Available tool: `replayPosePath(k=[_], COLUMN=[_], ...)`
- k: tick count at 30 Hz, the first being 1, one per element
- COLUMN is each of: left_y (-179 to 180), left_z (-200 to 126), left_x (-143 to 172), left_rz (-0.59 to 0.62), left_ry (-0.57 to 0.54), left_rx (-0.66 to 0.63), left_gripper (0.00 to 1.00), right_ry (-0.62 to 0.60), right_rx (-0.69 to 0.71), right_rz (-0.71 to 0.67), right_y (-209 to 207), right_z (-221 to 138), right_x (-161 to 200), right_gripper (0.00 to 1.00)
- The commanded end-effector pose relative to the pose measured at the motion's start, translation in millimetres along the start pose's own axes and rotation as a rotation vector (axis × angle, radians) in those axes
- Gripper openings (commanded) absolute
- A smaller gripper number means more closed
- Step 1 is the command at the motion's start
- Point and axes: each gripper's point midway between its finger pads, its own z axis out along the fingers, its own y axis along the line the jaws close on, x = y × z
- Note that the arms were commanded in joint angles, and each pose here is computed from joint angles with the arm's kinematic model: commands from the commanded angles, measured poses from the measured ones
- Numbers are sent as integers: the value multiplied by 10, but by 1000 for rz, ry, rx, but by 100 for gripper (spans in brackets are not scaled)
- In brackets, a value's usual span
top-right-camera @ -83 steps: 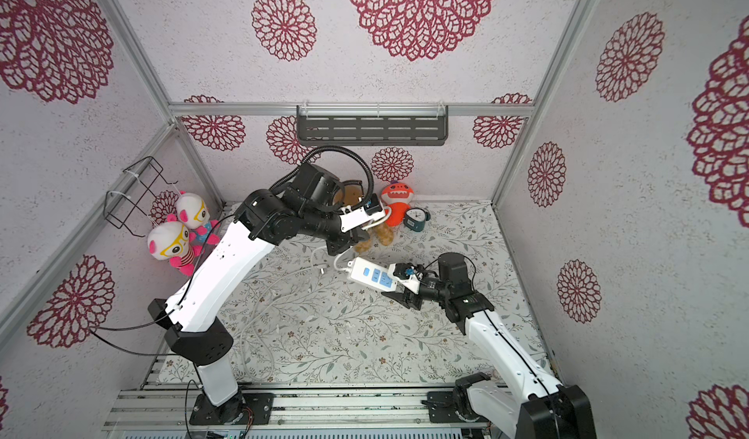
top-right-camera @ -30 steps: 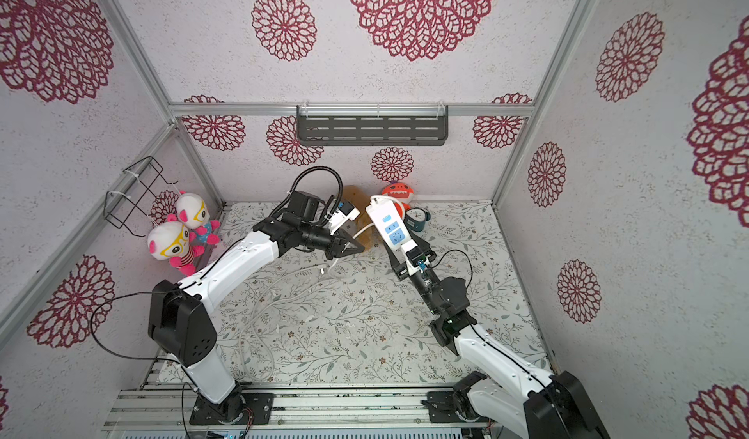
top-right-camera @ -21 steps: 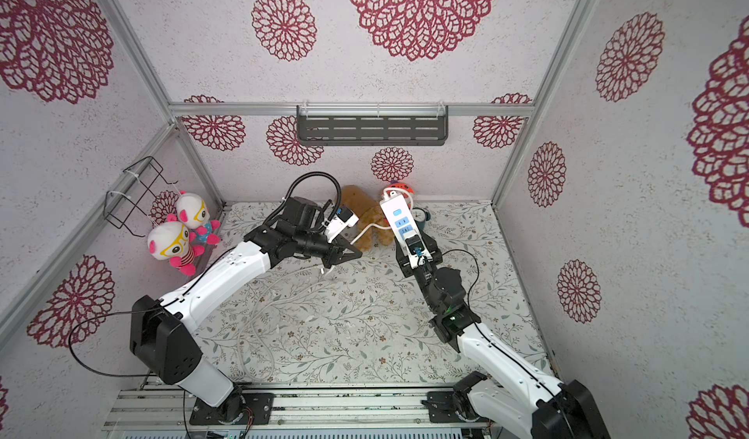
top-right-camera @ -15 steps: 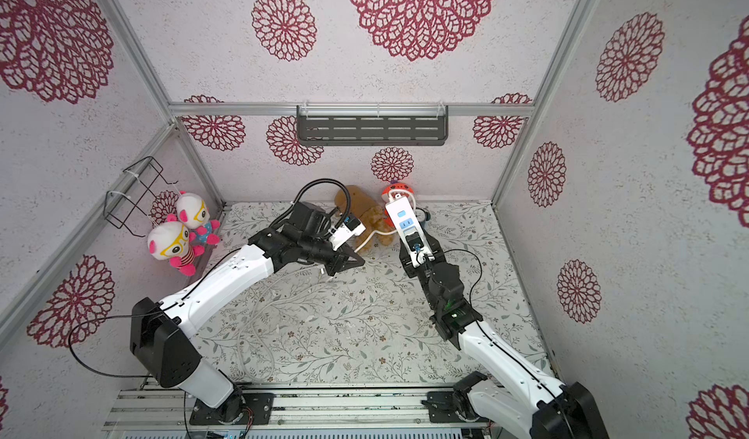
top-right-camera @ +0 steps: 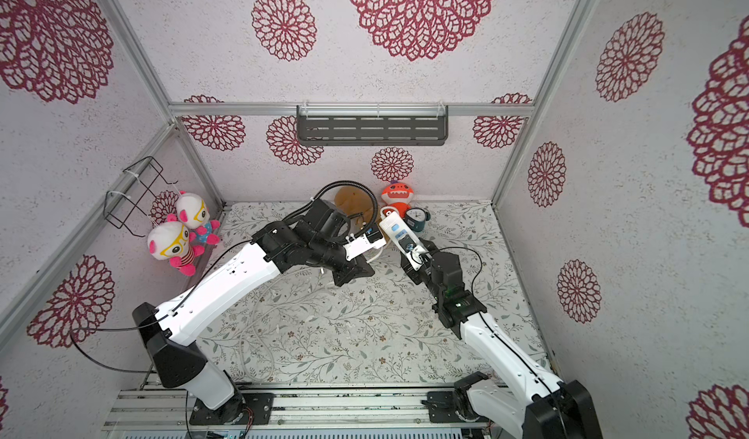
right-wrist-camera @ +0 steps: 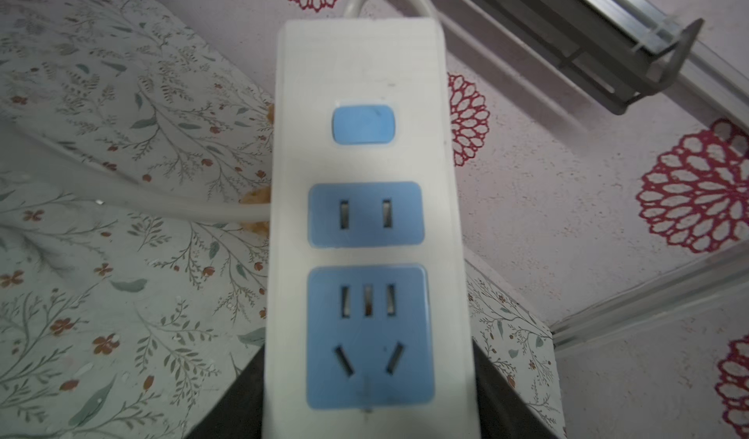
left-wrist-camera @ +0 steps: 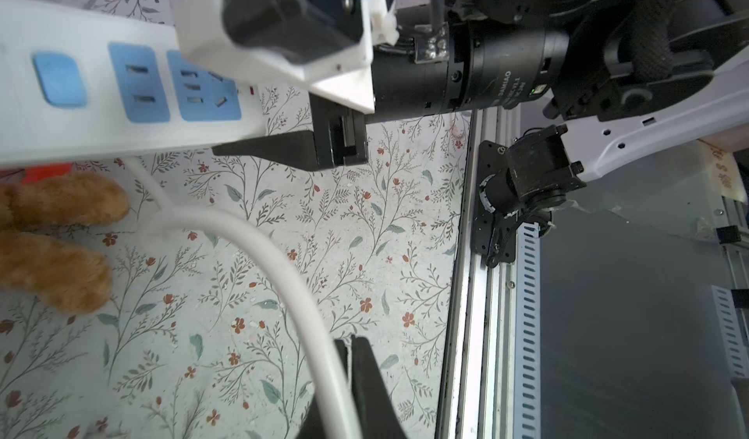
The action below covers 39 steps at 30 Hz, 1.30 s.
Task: Wrap the cord around the power strip
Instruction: Wrap the power cord around the power strip.
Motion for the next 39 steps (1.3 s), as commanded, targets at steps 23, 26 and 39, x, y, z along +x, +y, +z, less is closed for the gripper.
replayPosePath(k=[23, 26, 39], left_y=[735, 807, 1025], left_z=[-15, 3, 166], left_x=[-192, -165, -47], left_rz=[110, 72, -43], left_ry=[76, 54, -1], left_rx=[-79, -42, 63], left_gripper=[0, 0, 2], right_ry=[-441, -499, -724], right_rx=[-736, -747, -652], right_rz=[-94, -85, -34], right_y=[1315, 1300, 1113], right_z=[-776, -858, -1232], right_x=[-362, -485, -823], right_gripper=[34, 34, 34])
